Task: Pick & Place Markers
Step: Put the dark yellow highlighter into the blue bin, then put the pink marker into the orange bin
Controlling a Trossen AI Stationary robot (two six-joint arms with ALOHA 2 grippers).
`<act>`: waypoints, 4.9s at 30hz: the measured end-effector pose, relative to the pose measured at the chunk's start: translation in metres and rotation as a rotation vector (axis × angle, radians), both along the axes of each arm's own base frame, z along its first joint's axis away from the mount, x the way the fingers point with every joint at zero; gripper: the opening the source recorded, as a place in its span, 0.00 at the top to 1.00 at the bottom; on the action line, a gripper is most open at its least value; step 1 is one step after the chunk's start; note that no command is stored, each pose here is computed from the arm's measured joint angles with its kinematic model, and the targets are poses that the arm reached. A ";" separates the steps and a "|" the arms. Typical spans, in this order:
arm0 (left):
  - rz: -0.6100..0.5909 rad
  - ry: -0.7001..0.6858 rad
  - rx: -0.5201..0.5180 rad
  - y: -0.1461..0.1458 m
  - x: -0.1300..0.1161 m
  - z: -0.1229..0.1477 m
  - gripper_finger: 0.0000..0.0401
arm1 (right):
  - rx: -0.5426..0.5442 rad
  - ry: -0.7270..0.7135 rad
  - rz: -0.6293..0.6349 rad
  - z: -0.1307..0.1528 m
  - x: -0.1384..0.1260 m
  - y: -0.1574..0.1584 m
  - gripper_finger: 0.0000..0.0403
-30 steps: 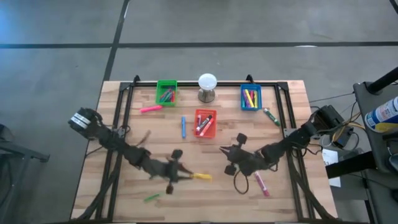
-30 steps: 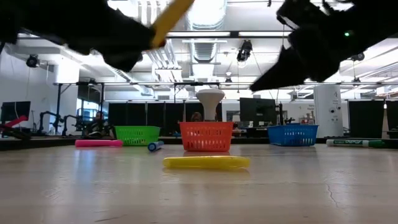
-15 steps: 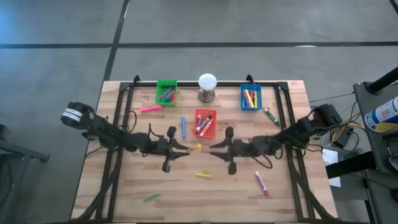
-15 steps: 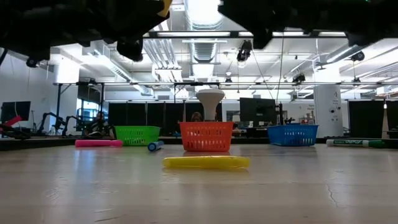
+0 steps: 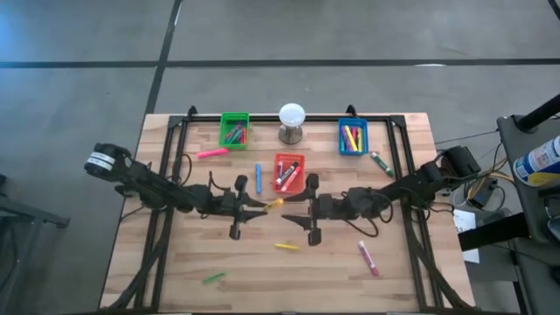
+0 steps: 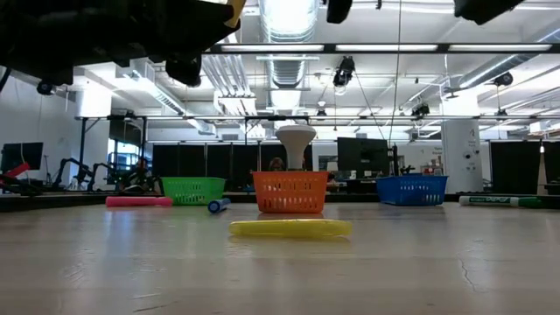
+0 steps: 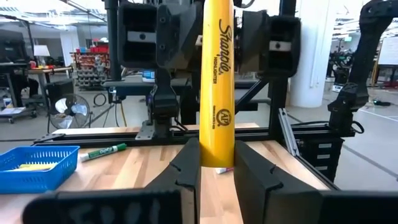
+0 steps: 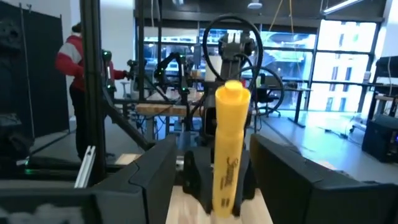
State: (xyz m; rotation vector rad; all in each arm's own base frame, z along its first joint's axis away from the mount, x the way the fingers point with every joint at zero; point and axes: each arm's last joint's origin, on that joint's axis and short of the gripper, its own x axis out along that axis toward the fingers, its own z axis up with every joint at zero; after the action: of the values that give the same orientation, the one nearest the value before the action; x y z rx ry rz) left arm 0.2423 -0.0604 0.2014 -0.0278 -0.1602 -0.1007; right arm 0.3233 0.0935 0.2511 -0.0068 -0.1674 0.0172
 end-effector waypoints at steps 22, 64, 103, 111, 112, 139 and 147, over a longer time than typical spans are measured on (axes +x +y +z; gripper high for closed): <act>-0.002 0.015 0.003 0.000 -0.001 -0.003 0.82 | -0.031 -0.036 -0.052 0.009 0.033 0.007 0.87; 0.217 0.124 0.024 0.035 -0.045 -0.010 1.00 | 0.573 1.116 -1.123 -0.045 -0.114 -0.304 0.86; 0.259 0.133 -0.013 0.060 -0.064 -0.035 1.00 | 0.559 1.118 -0.603 -0.011 -0.122 -0.006 0.97; 0.257 0.142 -0.031 0.060 -0.064 -0.036 1.00 | 0.687 1.287 -0.592 -0.040 -0.140 0.072 0.91; 0.257 0.142 -0.034 0.060 -0.064 -0.036 1.00 | 0.702 1.303 -0.602 -0.042 -0.142 0.078 0.88; 0.317 0.133 -0.143 0.065 -0.066 -0.035 1.00 | 0.756 1.531 -0.770 -0.101 -0.136 0.115 0.77; 0.328 0.137 -0.122 0.067 -0.076 -0.031 1.00 | 0.746 1.531 -0.766 -0.103 -0.137 0.114 0.84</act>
State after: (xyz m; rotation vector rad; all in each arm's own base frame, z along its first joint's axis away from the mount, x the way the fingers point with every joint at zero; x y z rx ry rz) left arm 0.1665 0.0064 0.1706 -0.1291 -0.0323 0.2378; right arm 0.1868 0.2073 0.1477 0.6721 1.3743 -0.7899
